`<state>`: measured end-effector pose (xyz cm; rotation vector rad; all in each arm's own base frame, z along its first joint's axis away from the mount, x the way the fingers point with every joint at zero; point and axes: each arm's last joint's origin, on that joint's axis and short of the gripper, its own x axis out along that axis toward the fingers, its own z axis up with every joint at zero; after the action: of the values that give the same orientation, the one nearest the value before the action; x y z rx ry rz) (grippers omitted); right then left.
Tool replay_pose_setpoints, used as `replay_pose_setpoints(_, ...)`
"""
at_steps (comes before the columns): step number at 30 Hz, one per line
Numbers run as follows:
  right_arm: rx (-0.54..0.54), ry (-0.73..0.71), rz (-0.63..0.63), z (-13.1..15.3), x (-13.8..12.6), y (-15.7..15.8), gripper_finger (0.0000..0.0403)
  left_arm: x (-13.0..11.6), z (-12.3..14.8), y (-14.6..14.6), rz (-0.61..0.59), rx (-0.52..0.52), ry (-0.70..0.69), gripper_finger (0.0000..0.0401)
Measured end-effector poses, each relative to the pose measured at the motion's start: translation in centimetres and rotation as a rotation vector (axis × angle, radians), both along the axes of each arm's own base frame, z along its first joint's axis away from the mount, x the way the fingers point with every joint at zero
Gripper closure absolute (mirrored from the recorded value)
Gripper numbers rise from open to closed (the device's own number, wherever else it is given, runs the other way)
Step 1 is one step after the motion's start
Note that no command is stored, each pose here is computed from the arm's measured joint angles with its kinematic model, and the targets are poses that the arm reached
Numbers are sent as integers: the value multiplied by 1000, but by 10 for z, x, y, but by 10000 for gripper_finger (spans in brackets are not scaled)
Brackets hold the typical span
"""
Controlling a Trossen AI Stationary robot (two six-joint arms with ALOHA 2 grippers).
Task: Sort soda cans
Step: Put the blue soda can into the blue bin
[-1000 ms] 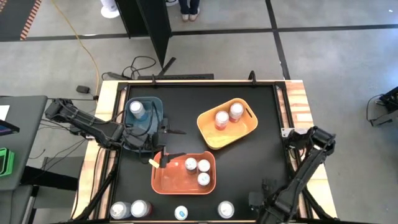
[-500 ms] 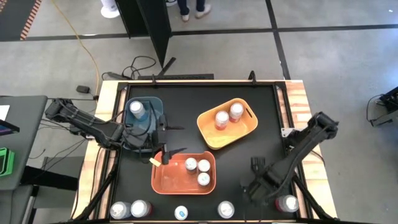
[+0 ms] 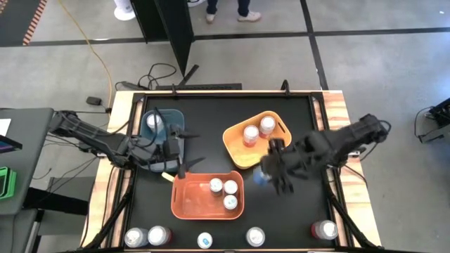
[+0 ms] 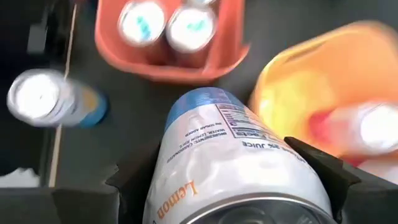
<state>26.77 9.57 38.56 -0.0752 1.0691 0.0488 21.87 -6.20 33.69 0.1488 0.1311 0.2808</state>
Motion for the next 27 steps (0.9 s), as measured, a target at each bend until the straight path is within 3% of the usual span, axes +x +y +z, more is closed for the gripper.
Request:
replay_pose_setpoints(10, -157, -89, 157, 25, 70, -70, 91, -21, 5, 10, 83, -17, 23, 27)
replay_pose_setpoints(17, -214, -92, 305, 15, 116, -100, 91, -26, 8, 13, 95, 12, 20, 27)
replay_pose_setpoints(27, -240, -87, 377, 2, 143, -124, 92, -5, -10, 35, 198, -45, 113, 27)
